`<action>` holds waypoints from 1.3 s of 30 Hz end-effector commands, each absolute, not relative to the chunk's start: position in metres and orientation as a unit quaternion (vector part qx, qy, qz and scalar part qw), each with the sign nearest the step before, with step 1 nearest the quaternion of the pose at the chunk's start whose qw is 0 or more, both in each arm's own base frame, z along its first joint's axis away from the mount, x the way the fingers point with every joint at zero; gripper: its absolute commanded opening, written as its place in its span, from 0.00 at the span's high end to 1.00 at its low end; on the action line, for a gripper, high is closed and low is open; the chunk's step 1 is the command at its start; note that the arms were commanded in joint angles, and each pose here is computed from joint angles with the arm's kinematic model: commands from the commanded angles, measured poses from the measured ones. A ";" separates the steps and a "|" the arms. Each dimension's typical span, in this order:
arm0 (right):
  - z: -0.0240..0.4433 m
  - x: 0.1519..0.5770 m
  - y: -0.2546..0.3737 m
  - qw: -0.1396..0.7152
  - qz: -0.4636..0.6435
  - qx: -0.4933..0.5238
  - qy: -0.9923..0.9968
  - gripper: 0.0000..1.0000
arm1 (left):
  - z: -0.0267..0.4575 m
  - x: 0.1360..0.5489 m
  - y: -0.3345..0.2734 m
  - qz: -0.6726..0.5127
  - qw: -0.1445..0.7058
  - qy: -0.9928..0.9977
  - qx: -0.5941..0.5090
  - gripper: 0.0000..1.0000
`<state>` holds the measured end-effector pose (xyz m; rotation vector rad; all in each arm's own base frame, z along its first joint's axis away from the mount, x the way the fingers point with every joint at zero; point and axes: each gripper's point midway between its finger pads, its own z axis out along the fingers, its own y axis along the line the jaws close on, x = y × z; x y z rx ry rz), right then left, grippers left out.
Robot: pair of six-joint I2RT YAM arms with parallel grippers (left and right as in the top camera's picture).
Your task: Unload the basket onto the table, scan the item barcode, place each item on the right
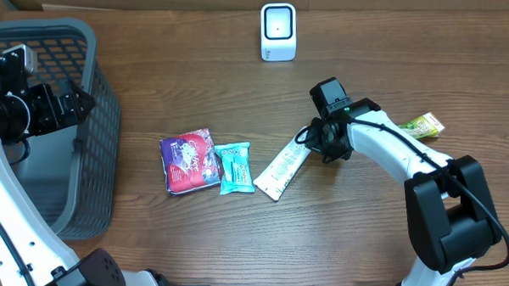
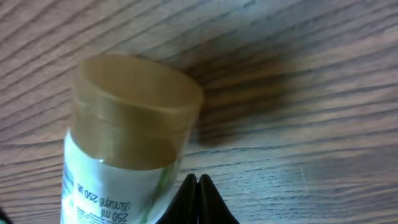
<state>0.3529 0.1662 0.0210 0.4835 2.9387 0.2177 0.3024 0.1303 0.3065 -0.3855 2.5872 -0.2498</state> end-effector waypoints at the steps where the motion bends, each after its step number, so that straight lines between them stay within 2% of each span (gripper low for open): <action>1: 0.024 0.361 0.163 0.081 0.090 0.185 0.975 0.96 | 0.305 0.304 0.131 -0.091 0.252 0.953 -0.140 0.00; 7: 0.032 0.384 0.194 0.114 0.170 0.121 0.971 0.96 | 0.305 0.304 0.131 -0.091 0.252 0.953 -0.140 0.01; 16: 0.036 0.387 0.195 0.114 0.183 0.092 0.972 0.95 | 0.305 0.304 0.131 -0.091 0.252 0.953 -0.140 0.01; 19: 0.042 0.377 0.190 0.077 0.198 0.070 0.975 0.85 | 0.305 0.304 0.131 -0.091 0.252 0.953 -0.140 0.00; 22: 0.046 0.365 0.188 0.041 0.222 0.067 0.972 0.67 | 0.305 0.304 0.131 -0.091 0.252 0.953 -0.140 0.00; 24: 0.044 0.358 0.188 0.019 0.228 0.072 0.971 0.59 | 0.305 0.304 0.131 -0.091 0.252 0.953 -0.140 0.00; 30: 0.037 0.336 0.209 -0.016 0.272 0.059 0.960 0.53 | 0.305 0.304 0.131 -0.091 0.252 0.953 -0.140 0.00; 39: 0.007 0.315 0.226 -0.043 0.271 0.108 0.956 0.53 | 0.305 0.304 0.131 -0.091 0.252 0.953 -0.140 0.00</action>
